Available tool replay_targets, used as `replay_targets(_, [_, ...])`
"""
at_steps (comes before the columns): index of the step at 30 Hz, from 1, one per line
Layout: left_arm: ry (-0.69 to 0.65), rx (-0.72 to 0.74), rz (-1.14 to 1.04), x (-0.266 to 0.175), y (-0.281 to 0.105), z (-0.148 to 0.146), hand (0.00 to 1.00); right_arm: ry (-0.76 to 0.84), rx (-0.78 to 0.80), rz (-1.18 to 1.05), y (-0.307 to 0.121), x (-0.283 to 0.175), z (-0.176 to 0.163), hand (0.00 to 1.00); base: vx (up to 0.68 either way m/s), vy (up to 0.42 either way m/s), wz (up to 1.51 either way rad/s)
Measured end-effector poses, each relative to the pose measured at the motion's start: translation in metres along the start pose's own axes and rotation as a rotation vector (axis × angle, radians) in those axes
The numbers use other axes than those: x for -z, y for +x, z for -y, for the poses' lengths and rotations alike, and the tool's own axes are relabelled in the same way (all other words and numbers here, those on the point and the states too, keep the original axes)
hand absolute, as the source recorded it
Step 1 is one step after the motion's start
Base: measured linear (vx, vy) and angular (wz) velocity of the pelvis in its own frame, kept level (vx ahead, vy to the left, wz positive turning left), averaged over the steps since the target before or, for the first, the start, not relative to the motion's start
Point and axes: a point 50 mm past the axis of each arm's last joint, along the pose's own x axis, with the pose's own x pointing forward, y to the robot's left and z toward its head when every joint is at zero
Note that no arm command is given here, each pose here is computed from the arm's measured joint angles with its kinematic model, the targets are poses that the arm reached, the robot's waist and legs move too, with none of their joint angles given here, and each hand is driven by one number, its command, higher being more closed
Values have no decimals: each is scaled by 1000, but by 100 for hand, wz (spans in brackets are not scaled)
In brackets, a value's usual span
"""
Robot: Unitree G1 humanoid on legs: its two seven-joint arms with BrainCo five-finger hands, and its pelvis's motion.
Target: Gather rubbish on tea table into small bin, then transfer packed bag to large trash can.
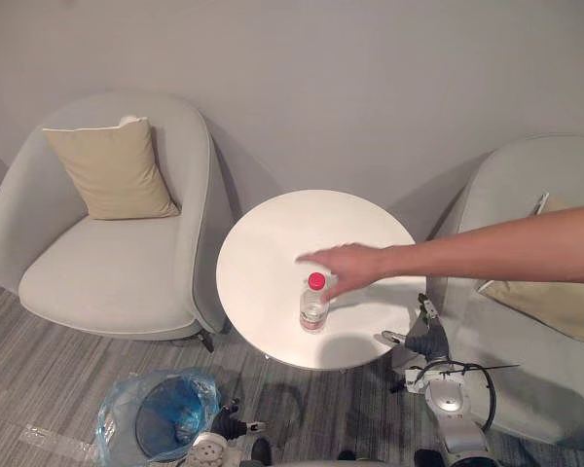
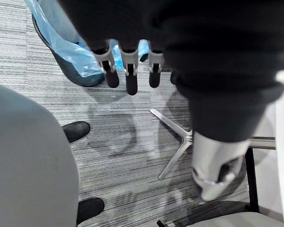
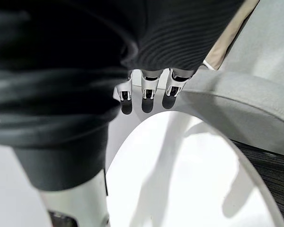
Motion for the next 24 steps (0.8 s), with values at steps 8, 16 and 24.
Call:
replay_targets(8, [0, 2, 1, 0, 0, 0, 0, -6, -20, -7, -1, 2, 1, 0, -30, 0, 2])
replay_targets(16, [4, 5, 13, -1, 0, 0, 0, -74, -149, 5, 7, 1, -12, 0, 8, -2, 2])
replay_targets(24, [11, 8, 23, -2, 0, 1, 0, -134, -264, 17, 13, -3, -35, 0, -41, -6, 14])
